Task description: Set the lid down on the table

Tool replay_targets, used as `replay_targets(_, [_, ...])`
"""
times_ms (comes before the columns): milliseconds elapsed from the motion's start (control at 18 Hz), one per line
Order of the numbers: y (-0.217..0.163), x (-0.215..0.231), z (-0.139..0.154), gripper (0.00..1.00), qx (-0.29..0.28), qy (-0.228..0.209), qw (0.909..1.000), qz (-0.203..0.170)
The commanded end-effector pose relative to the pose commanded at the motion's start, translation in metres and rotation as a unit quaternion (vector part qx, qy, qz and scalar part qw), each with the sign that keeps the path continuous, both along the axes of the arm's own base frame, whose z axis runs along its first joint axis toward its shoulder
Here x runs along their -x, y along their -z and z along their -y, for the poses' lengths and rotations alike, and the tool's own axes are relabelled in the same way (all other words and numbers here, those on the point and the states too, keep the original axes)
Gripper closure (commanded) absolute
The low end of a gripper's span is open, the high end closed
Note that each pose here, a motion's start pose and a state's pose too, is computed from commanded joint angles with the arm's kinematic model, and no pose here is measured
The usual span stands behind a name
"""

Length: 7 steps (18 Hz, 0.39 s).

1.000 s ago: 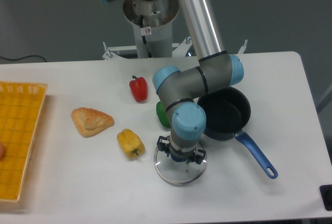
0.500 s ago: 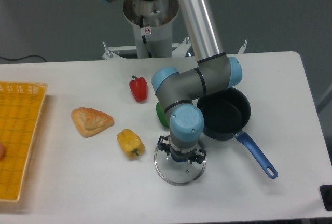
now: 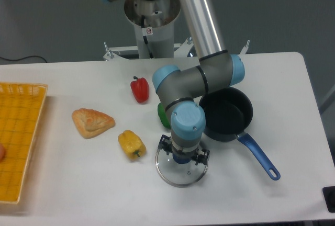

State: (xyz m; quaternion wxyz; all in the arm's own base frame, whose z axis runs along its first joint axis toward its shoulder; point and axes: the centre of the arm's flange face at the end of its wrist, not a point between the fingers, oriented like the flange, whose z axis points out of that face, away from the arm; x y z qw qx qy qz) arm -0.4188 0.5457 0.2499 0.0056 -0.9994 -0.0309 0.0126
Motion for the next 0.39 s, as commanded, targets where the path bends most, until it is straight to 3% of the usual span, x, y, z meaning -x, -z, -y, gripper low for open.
replay_targets(389, [-0.057,0.009,0.021,0.00,-0.013,0.063,0.9972,-0.039])
